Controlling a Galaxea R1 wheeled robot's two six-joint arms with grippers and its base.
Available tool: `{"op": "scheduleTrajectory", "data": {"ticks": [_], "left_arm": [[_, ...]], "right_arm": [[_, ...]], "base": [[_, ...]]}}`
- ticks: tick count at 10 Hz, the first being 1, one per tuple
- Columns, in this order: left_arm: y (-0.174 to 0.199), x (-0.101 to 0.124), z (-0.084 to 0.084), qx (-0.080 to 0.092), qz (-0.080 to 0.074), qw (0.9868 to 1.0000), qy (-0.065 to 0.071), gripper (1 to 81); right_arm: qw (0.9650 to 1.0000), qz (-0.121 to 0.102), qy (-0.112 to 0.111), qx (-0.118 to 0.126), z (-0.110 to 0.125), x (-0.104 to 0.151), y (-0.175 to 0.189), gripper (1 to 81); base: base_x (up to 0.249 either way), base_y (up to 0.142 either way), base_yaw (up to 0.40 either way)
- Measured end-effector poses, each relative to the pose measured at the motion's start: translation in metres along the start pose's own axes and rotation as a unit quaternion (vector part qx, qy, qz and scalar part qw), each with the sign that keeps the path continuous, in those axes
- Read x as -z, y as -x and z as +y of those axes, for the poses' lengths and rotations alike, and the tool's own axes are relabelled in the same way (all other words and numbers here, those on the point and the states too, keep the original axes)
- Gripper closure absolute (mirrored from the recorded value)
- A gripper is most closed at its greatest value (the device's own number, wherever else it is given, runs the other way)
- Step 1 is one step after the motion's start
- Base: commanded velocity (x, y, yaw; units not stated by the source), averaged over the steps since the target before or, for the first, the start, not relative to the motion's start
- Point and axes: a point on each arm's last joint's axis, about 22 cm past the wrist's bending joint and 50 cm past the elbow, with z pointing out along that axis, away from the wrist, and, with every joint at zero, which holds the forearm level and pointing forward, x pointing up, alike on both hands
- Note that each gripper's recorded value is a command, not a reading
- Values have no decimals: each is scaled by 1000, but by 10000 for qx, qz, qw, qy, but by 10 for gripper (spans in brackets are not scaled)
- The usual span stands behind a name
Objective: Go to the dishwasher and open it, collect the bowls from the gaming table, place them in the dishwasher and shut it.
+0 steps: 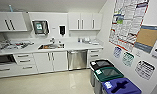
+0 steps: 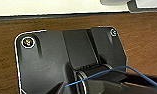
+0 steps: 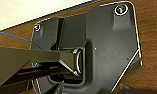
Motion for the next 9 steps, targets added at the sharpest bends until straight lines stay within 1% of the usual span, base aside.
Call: {"op": "scheduleTrajectory", "data": {"ticks": [3,5,9], "left_arm": [[-8,0,-1,-17,48,10000,-3,10],[-1,0,0,-3,3,10000,-1,10],[-2,0,-1,-4,14,10000,-8,10]], "right_arm": [[10000,30,-2,10,0,0,-5,10],[10000,3,-1,3,0,0,-1,10],[10000,11,8,4,1,0,-2,10]], "base": [[131,0,0],[111,0,0],[106,0,0]]}}
